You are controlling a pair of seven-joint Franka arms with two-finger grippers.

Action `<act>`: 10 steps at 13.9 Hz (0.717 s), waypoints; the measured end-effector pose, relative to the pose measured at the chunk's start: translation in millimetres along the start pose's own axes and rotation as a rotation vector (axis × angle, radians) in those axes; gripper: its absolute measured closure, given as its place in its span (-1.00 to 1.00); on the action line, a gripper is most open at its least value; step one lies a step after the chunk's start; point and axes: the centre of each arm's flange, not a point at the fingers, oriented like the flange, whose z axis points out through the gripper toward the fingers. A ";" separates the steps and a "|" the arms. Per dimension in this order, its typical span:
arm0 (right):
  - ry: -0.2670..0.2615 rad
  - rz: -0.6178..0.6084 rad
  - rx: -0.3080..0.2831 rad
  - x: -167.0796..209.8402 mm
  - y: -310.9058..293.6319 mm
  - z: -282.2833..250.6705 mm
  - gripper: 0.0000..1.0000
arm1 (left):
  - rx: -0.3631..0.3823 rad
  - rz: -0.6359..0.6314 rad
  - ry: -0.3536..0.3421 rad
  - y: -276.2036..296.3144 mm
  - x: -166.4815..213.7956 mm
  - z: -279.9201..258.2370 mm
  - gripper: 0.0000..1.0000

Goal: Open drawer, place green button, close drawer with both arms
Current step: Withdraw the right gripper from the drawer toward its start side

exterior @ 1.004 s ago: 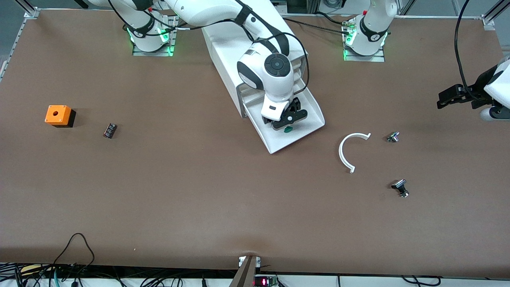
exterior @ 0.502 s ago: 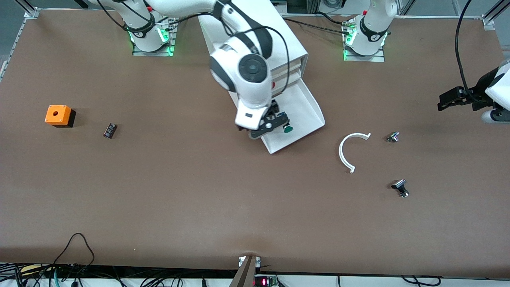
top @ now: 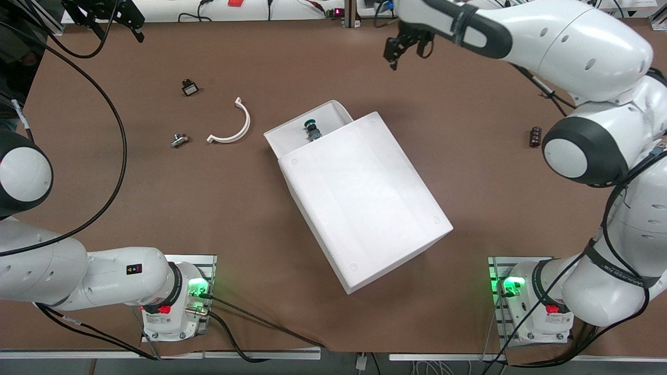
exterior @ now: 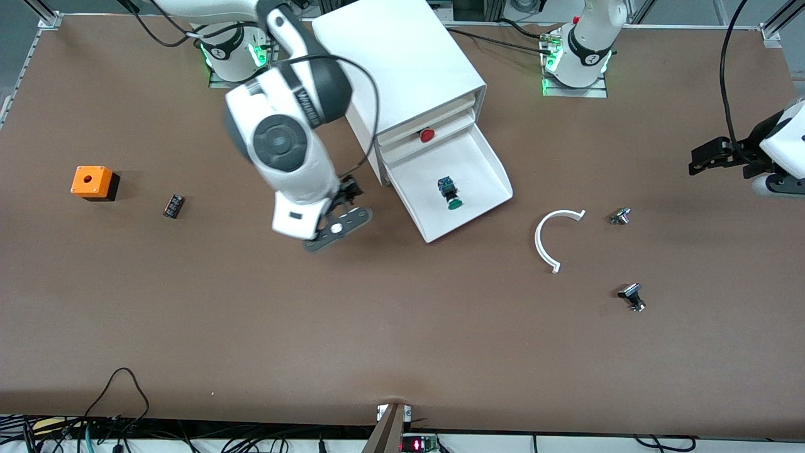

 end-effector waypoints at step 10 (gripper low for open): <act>-0.046 0.086 0.049 -132.4 186.4 -89.2 -1.00 | -0.008 -0.055 -0.004 3.5 8.7 10.7 -1.00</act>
